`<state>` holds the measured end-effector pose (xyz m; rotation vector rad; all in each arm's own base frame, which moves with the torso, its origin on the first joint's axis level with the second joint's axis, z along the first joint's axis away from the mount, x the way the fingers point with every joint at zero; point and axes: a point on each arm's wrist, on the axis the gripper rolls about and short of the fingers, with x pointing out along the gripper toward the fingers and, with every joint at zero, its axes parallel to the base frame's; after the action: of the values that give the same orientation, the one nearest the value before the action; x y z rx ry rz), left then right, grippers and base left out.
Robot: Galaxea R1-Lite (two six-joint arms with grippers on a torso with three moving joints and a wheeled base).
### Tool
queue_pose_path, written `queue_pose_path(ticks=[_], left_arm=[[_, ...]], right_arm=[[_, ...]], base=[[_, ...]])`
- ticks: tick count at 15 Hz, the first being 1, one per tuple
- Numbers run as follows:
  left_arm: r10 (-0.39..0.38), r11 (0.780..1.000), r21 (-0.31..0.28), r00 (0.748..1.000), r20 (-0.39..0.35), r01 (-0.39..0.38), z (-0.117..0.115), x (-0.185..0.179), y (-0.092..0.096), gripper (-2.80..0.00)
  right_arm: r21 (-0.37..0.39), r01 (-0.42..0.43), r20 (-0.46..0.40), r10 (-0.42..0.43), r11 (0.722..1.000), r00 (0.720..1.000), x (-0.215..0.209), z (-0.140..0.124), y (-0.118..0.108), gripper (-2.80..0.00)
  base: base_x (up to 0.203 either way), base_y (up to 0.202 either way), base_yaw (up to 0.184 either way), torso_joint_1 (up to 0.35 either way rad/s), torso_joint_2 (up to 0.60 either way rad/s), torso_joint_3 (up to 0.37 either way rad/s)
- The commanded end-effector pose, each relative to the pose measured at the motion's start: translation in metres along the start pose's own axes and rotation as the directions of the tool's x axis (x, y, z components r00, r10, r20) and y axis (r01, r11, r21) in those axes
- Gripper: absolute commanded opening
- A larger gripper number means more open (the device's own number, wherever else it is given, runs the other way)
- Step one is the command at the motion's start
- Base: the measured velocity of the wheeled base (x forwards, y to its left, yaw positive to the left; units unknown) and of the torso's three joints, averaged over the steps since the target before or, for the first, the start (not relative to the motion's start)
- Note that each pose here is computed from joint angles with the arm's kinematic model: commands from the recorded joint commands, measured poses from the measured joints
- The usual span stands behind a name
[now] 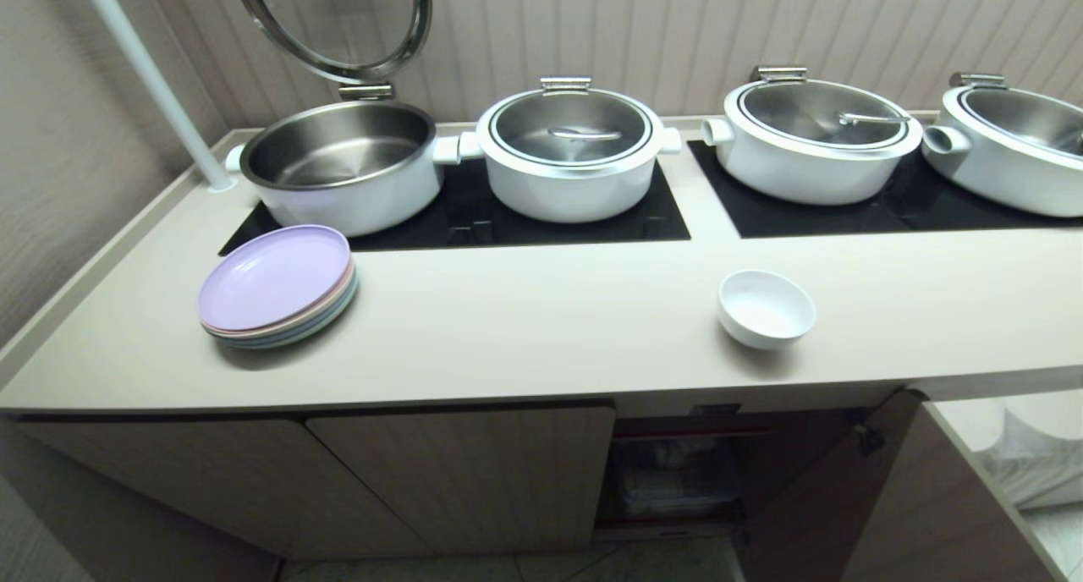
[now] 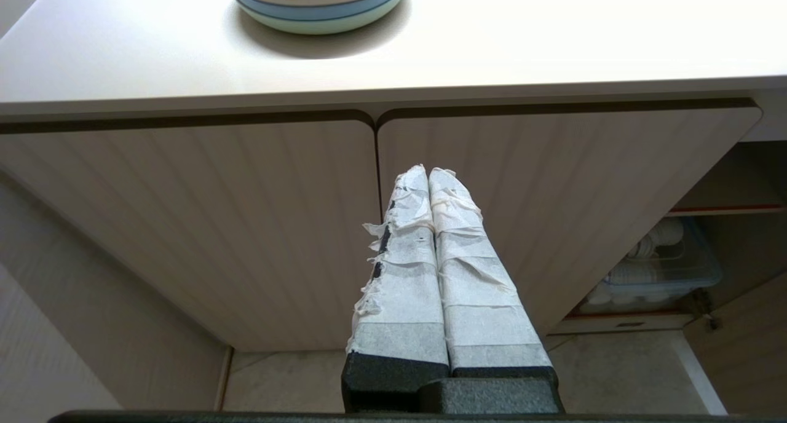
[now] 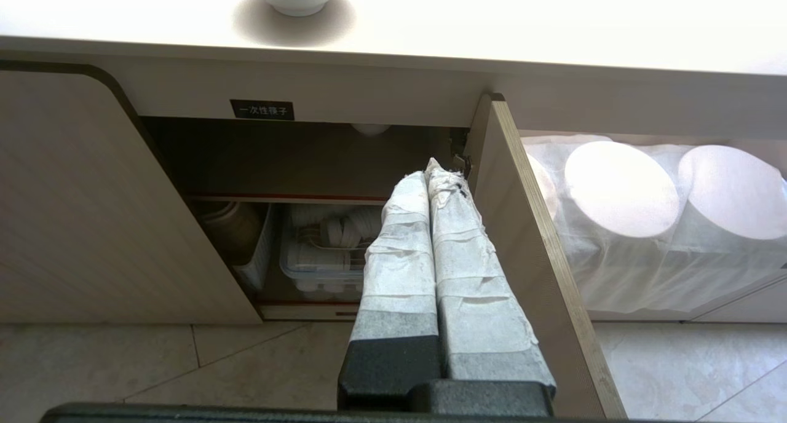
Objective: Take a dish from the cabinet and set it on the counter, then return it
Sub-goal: Pick up the bowl from the table
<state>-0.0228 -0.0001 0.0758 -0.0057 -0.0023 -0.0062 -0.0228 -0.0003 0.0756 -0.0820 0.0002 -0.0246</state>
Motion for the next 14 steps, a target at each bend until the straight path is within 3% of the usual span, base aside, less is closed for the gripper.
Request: queue_pose_path(ticks=[1,14], left_arm=[[0.0,1.0,0.0,1.0,0.001,0.0,0.0,0.0,0.0,-2.8],[0.0,1.0,0.0,1.0,0.001,0.0,0.0,0.0,0.0,-2.8]], right_arm=[[-0.001,0.0,0.001,0.0,1.0,1.0,0.0,0.0001,0.0,-2.8],[-0.001,0.0,0.001,0.0,1.0,1.0,0.0,0.0001,0.0,-2.8]], base=[[0.0,0.0,0.0,0.0,0.0,0.0],[0.0,0.0,0.0,0.0,0.0,0.0]])
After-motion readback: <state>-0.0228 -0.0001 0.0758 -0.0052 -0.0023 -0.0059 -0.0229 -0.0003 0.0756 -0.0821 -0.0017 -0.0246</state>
